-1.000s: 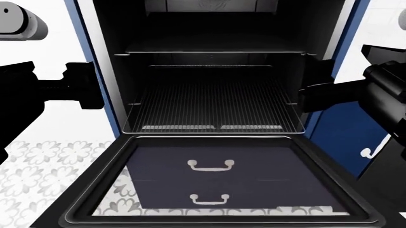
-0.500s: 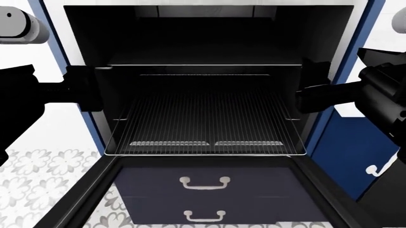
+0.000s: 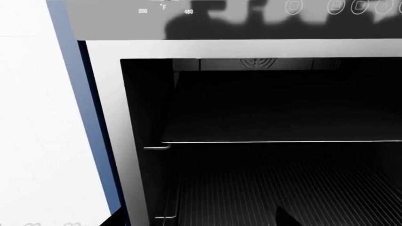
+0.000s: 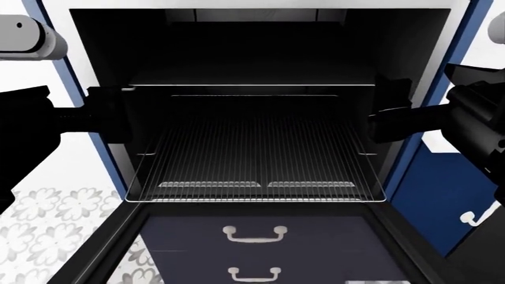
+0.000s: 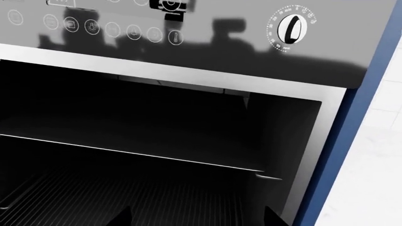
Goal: Fully slide the bottom oven rack out.
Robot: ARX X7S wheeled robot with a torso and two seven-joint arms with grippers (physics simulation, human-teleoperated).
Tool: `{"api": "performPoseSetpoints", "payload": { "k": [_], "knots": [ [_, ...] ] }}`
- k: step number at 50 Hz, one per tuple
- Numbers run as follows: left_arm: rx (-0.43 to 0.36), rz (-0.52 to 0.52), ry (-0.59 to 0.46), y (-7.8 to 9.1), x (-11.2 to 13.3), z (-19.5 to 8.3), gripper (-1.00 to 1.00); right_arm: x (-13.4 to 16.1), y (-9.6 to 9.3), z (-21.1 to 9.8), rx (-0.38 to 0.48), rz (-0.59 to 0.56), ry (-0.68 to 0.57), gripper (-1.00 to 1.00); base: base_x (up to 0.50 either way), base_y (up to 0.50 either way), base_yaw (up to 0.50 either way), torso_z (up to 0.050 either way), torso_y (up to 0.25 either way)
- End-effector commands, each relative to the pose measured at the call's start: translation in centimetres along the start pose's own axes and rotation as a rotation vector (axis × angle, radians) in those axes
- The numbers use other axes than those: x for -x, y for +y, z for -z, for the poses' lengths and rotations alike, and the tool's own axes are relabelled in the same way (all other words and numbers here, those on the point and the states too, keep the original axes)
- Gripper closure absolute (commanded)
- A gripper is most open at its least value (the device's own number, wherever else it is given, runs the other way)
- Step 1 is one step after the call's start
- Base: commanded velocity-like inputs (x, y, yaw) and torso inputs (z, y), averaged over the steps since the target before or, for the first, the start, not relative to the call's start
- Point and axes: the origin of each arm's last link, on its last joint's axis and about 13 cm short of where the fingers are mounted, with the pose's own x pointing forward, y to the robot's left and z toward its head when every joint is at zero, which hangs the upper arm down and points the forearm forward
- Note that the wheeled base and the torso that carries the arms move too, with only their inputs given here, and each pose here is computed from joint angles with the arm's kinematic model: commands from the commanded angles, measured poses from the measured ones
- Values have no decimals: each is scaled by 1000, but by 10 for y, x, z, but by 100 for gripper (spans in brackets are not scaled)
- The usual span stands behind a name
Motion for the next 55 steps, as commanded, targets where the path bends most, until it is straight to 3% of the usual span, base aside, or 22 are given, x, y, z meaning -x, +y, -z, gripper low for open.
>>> {"api": "performPoseSetpoints", "payload": {
  "k": [1,43,55],
  "knots": [
    [-5,16,16,0,1,0,-100,-1,1,-3,-7,-10,11,-100,0,0,0,0,-250],
    [2,43,26,-4,0,-5,-100,-6,3,-6,8,-26,11,-100,0,0,0,0,-249],
    [23,74,97,-12,-19,-7,-100,-30,8,-13,-34,-78,90,-100,0,0,0,0,-43]
  ]
}}
